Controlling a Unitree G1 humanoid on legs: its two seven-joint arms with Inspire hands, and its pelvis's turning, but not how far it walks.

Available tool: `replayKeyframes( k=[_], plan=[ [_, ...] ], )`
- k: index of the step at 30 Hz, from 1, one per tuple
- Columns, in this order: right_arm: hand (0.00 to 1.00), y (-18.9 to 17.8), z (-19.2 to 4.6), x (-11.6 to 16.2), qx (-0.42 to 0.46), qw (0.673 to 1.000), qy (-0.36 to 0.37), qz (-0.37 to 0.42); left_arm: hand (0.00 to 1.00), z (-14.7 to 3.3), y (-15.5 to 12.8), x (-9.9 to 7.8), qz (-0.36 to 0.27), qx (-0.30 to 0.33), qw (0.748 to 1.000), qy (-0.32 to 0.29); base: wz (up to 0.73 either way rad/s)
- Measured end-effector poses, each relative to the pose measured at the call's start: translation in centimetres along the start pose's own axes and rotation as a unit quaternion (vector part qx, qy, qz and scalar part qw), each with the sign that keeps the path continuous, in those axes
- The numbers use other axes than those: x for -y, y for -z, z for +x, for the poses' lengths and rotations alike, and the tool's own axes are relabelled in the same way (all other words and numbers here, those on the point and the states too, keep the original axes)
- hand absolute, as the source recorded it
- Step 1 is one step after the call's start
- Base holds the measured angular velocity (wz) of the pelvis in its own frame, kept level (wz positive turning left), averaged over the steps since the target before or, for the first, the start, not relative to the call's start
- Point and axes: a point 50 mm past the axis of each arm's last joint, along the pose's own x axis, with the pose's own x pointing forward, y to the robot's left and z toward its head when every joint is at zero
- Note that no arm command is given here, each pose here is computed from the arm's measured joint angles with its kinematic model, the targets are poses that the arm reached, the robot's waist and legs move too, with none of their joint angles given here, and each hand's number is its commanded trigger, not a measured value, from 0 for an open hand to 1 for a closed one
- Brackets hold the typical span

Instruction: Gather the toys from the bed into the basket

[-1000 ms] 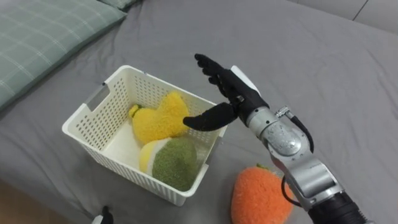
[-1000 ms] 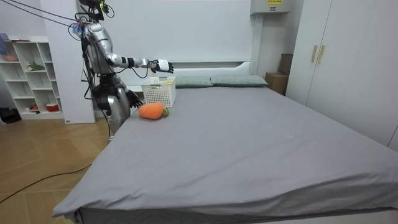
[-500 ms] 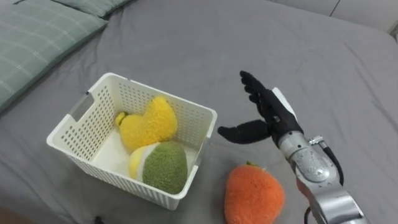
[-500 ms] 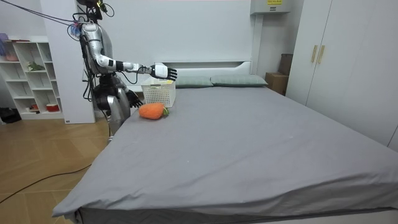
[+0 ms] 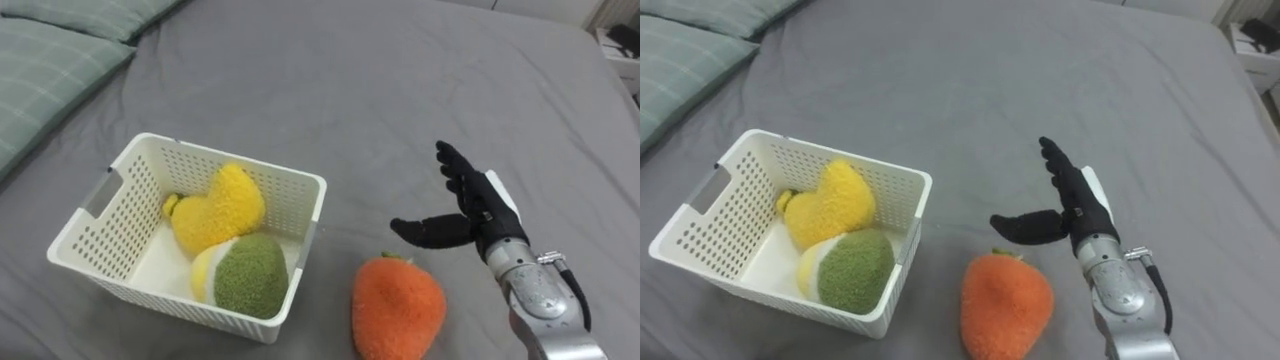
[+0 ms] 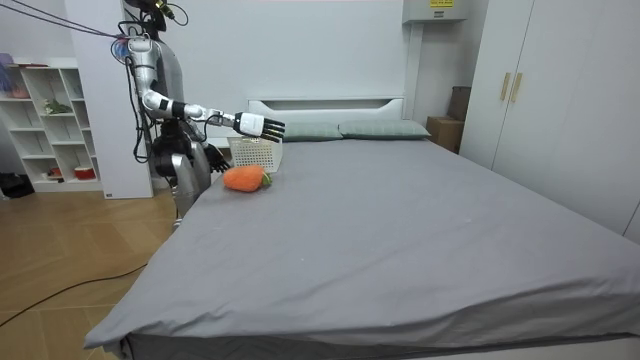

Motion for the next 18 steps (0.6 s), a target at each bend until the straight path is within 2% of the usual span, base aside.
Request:
replayKeyframes(
  k=[10, 18],
  plan=[
    [0.0, 3.3, -1.0, -0.3, -0.065, 0.998, 0.004, -0.002, 0.0, 0.0, 0.1, 0.0, -0.007, -0.002, 1.0, -0.003, 0.0],
    [0.0, 7.3, -2.3, -2.9, -0.152, 0.988, -0.031, -0.006, 0.0, -0.1, 0.1, 0.2, -0.007, -0.003, 1.0, -0.002, 0.0]
  ],
)
